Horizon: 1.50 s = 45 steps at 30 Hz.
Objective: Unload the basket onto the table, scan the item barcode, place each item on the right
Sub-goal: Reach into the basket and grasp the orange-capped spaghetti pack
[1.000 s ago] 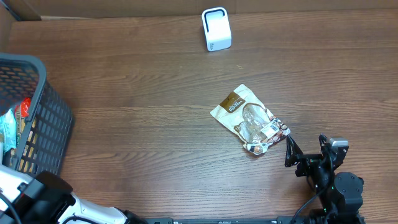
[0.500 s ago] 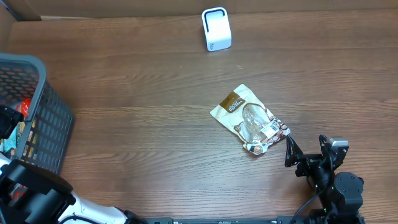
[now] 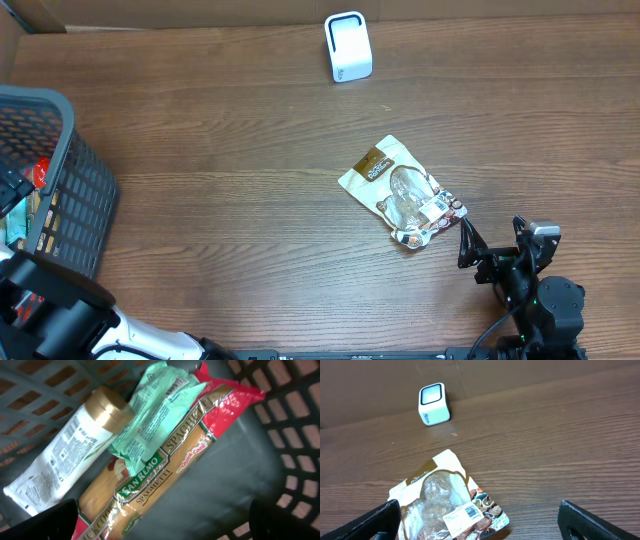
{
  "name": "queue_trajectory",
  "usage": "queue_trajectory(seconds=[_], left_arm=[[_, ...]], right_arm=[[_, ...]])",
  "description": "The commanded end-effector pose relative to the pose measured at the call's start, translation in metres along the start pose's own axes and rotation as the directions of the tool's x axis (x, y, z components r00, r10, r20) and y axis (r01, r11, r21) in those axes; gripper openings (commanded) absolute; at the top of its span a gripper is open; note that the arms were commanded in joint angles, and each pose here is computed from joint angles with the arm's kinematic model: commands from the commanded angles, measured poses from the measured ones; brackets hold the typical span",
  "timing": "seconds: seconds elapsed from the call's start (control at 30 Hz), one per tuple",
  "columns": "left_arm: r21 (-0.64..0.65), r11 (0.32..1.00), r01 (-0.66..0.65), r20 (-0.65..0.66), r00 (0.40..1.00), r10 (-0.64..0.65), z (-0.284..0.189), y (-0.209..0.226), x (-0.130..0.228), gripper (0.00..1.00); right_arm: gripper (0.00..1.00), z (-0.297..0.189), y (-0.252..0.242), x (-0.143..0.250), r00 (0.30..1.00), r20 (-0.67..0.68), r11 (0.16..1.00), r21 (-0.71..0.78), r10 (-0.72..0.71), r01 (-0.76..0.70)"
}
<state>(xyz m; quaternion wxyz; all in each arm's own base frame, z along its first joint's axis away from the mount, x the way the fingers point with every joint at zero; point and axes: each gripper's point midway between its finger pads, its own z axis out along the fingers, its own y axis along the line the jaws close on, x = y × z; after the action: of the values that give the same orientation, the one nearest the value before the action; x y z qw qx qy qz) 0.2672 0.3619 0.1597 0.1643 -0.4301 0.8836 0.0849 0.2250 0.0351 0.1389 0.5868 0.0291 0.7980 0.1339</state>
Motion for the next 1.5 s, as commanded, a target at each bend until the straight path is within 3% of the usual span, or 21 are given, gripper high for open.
queue_trajectory(seconds=[0.0, 0.33, 0.67, 0.77, 0.93, 1.0, 1.07, 1.1, 1.3, 1.47], left_arm=[[0.001, 0.996, -0.087, -0.103, 0.991, 0.086, 0.034, -0.001, 0.018, 1.0], [-0.048, 0.993, -0.111, -0.318, 0.944, 0.09, 0.106, 0.011, 0.058, 1.0], [-0.068, 0.99, -0.125, -0.372, 0.924, 0.09, 0.149, 0.016, 0.072, 0.99], [-0.065, 0.99, -0.127, -0.391, 0.916, 0.092, 0.159, 0.015, 0.078, 0.79], [-0.062, 0.99, -0.128, -0.403, 0.91, 0.093, 0.162, 0.015, 0.081, 0.29], [-0.057, 0.99, -0.128, -0.411, 0.907, 0.093, 0.161, 0.015, 0.083, 0.17], [-0.053, 0.991, -0.127, -0.423, 0.901, 0.093, 0.16, 0.014, 0.086, 0.12], [-0.052, 0.991, -0.127, -0.431, 0.898, 0.093, 0.158, 0.014, 0.088, 0.04], [0.014, 0.994, -0.113, -0.428, 0.897, 0.108, 0.14, -0.004, 0.078, 0.04], [0.076, 0.992, -0.102, -0.35, 0.929, 0.122, 0.1, -0.022, 0.041, 0.04]], right_arm=[[1.0, 0.0, -0.001, 0.003, 1.0, -0.009, 1.0, 0.005, -0.002, 0.002], [1.0, 0.0, -0.001, 0.003, 1.0, -0.009, 1.0, 0.005, -0.002, 0.002], [1.0, 0.0, -0.001, 0.003, 1.0, -0.009, 1.0, 0.005, -0.002, 0.002], [1.0, 0.0, -0.001, 0.003, 1.0, -0.009, 1.0, 0.005, -0.002, 0.002], [1.0, 0.0, -0.001, 0.003, 1.0, -0.009, 1.0, 0.005, -0.002, 0.002], [1.0, 0.0, -0.001, 0.003, 1.0, -0.009, 1.0, 0.005, -0.002, 0.002], [1.0, 0.0, -0.001, 0.003, 1.0, -0.009, 1.0, 0.005, -0.002, 0.002], [1.0, 0.0, -0.001, 0.003, 1.0, -0.009, 1.0, 0.005, -0.002, 0.002], [1.0, 0.0, -0.001, 0.003, 1.0, -0.009, 1.0, 0.005, -0.002, 0.002], [1.0, 0.0, -0.001, 0.003, 1.0, -0.009, 1.0, 0.005, -0.002, 0.002]])
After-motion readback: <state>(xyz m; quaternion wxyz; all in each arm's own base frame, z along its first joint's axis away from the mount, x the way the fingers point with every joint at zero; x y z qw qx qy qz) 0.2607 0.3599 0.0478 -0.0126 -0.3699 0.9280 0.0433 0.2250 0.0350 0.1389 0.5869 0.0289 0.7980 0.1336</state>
